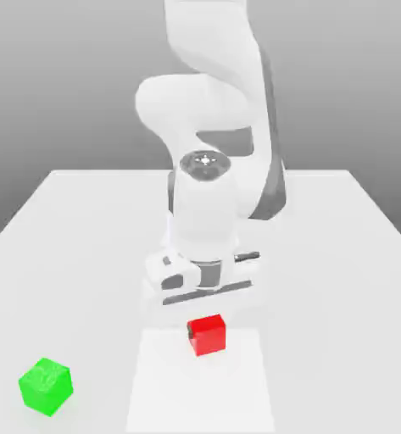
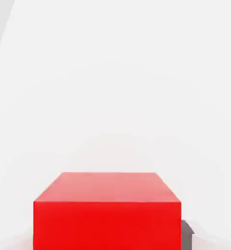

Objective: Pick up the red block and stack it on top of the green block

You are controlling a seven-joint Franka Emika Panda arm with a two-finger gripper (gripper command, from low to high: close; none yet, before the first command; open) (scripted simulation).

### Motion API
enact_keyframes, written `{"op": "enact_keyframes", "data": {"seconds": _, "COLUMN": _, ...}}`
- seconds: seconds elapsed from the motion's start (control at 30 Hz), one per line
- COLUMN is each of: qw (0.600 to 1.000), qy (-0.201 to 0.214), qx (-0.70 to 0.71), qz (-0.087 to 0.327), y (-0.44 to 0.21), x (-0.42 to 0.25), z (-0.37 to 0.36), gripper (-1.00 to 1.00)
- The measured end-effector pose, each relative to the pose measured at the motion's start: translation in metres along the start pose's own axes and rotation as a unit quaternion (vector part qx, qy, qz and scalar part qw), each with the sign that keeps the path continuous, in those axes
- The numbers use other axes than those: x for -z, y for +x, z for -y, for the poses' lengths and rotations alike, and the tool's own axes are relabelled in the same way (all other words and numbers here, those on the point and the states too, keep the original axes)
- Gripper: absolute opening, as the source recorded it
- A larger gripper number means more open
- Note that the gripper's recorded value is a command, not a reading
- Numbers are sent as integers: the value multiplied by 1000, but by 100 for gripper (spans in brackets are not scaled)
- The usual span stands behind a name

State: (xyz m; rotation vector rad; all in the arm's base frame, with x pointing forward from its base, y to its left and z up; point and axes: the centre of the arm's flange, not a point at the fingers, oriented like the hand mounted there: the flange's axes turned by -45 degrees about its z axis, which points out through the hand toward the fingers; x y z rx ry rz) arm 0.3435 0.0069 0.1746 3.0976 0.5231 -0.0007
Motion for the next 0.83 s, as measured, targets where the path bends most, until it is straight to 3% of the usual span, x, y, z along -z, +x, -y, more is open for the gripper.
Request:
{"op": "enact_keyframes", "data": {"seconds": 0.13, "qw": 1000, "qy": 0, "qx": -14, "qz": 0, "y": 0, "x": 31, "z": -7, "gripper": -100}}
{"op": "enact_keyframes", "data": {"seconds": 0.27, "qw": 991, "qy": 0, "qx": -137, "qz": 0, "y": 14, "x": 45, "z": -74, "gripper": -100}}
{"op": "enact_keyframes", "data": {"seconds": 0.53, "qw": 924, "qy": 1, "qx": -383, "qz": 0, "y": 11, "x": 69, "z": -226, "gripper": -100}}
{"op": "enact_keyframes", "data": {"seconds": 0.7, "qw": 911, "qy": 0, "qx": -413, "qz": 0, "y": 10, "x": 19, "z": -247, "gripper": -100}}
{"op": "enact_keyframes", "data": {"seconds": 0.73, "qw": 910, "qy": 0, "qx": -414, "qz": 0, "y": 9, "x": 11, "z": -247, "gripper": 100}}
{"op": "enact_keyframes", "data": {"seconds": 0.83, "qw": 910, "qy": 0, "qx": -414, "qz": 0, "y": 9, "x": 11, "z": -247, "gripper": 100}}
